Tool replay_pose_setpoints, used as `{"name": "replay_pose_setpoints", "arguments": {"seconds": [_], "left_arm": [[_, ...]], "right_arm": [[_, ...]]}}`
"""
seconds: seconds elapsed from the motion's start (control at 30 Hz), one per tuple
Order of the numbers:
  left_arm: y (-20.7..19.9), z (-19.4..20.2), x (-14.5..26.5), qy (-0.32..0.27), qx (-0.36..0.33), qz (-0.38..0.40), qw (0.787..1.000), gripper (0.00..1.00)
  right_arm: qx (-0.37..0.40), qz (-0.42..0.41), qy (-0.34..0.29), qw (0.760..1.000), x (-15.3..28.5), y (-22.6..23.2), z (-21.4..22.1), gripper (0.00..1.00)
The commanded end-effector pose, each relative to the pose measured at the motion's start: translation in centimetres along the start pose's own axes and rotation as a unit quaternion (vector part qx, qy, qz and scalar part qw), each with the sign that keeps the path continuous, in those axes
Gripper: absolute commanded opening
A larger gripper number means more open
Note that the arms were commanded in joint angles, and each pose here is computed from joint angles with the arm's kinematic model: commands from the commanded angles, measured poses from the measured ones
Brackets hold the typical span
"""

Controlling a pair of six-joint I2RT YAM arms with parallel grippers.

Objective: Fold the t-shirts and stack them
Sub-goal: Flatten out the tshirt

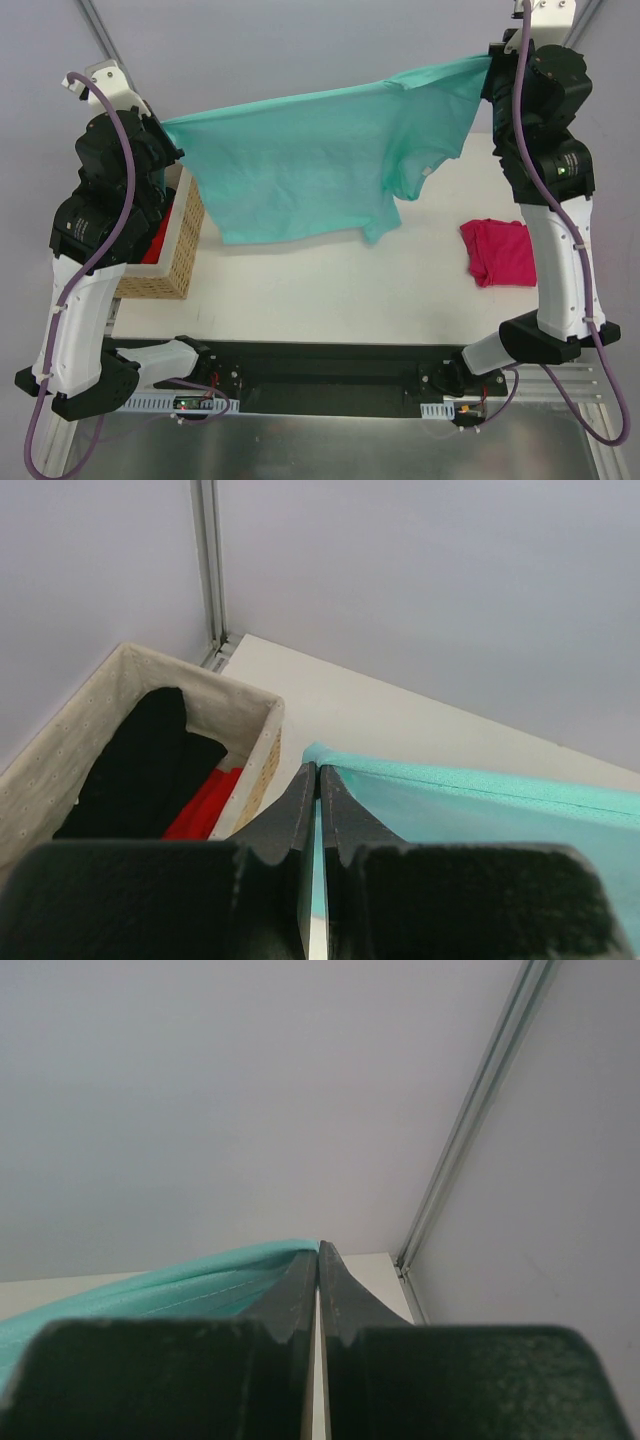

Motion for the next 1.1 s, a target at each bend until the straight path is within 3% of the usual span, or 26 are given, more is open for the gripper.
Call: {"name": "replay_pose_setpoints", "arguments": {"seconds": [0.0,0.57,1.07], "left_arm": [[1.6,-2.5,1.4,-0.048,-0.003,-0.027,0.998,0.0],[3.7,-2.6,3.5,-0.057,-0.002,-0.019,0.998,0.0],[3.8,-0.4,2.2,-0.033,-0.046,-0.048,0.997,0.0]], "right_arm": [[-0.005,0.093,-0.05,0.994,3.1,-4.1,-2.6,0.01],[0.016,0.094,-0.05,0.994,5.9,-3.2,-1.9,0.01],[0.054,0.136,-0.042,0.988,6.0,-1.8,-1.9,0.01]]}}
Point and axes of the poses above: each gripper's point midway between its finger pads, its own x axis back along the fingers, its own y axis along the line the jaws close on, z = x × y, the point moved 10 cm from there along x, back along the fingers, and after that the axes turned 12 degrees about x, right-handed, at the moved point
